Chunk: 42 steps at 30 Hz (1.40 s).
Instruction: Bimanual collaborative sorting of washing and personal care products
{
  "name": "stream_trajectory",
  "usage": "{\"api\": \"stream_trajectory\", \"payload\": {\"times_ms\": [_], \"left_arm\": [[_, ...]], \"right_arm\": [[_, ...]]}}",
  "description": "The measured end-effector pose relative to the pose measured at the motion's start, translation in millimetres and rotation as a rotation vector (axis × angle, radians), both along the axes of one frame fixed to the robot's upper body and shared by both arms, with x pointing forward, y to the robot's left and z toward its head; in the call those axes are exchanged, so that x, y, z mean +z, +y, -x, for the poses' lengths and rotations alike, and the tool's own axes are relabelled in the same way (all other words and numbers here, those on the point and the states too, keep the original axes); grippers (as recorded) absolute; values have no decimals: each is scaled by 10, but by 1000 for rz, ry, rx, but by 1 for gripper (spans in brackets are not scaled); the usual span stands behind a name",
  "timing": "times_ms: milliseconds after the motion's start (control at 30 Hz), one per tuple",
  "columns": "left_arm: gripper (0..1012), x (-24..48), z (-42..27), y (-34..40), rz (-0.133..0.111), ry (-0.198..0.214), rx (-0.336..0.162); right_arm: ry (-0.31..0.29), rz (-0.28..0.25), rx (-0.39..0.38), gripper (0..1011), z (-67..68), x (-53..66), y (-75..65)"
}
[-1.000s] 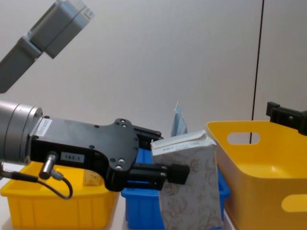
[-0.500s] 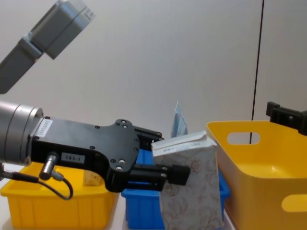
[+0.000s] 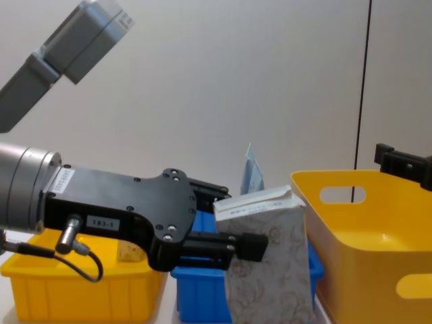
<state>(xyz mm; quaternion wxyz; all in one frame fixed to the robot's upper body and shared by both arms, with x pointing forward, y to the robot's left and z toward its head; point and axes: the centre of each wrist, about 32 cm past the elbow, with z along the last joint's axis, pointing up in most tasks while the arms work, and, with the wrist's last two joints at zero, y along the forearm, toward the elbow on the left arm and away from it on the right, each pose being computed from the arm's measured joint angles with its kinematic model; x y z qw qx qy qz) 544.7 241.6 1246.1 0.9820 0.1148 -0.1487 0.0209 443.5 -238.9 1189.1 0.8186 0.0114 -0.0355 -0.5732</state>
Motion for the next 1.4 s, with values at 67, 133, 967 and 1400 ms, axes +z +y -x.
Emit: {"api": "stream_trajectory", "payload": {"times_ms": [67,133,967,1400], "left_arm": [[446,0,0,0,0,0,0],[446,-1,0,0,0,0,0],[446,0,0,0,0,0,0],[446,-1,0,0,0,0,0]], "right_arm": [[1,-1,12,1003,-2,4,-18],[3,1,24,1003,-5,9,-40],[49,54,338,1003,-85,154,-518],[92,117,553,1003,-131,280,-783]]}}
